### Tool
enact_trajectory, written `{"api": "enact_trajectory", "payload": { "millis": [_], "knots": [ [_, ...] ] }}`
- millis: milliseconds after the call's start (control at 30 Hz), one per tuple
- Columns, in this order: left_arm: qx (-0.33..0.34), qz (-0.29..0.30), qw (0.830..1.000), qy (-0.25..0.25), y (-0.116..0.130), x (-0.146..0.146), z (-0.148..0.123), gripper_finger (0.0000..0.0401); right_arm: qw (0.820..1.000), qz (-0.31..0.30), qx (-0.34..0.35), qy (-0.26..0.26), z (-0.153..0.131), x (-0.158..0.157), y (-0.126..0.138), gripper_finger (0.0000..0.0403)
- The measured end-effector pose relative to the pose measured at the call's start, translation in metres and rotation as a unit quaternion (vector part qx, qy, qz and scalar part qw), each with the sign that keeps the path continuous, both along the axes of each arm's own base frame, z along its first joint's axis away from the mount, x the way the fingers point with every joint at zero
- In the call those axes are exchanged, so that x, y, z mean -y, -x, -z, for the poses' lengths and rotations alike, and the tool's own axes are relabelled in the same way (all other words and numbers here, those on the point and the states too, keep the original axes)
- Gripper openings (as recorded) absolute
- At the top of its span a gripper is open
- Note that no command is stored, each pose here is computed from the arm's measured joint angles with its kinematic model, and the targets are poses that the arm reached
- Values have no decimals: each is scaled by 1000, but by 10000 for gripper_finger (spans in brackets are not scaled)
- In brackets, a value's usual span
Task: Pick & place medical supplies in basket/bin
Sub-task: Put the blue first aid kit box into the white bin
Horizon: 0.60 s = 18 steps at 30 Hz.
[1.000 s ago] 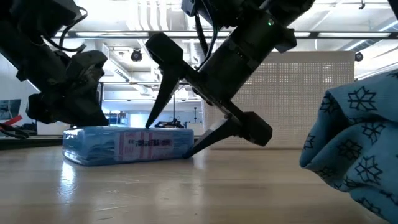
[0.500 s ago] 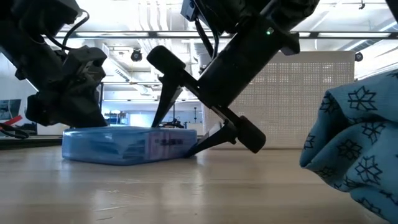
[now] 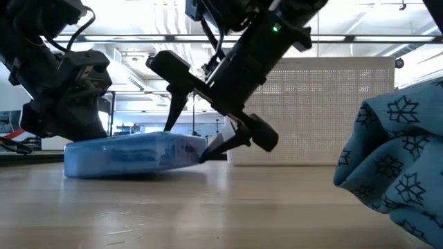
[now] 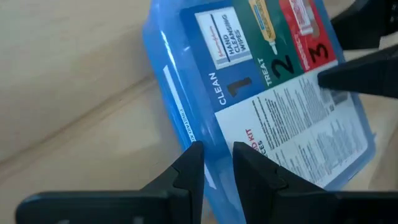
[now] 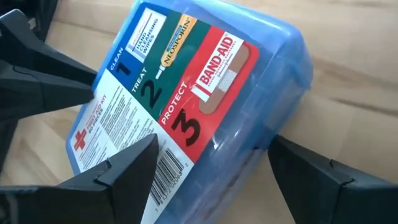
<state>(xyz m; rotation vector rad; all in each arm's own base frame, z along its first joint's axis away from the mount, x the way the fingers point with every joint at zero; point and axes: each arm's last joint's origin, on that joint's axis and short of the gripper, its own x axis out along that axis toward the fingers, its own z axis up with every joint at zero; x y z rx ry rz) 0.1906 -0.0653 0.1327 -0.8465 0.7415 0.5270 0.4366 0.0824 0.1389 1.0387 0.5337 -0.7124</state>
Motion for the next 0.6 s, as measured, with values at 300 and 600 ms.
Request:
{"api": "enact_trajectory", "payload": {
  "millis": [300, 600],
  "knots": [
    [-1, 6, 1000, 3, 0, 1, 0, 61, 999, -24, -33, 35, -18, 0, -5, 286],
    [-2, 20, 1000, 17, -1, 3, -1, 60, 999, -9, 7, 45, -44, 0, -16, 285]
  ]
}}
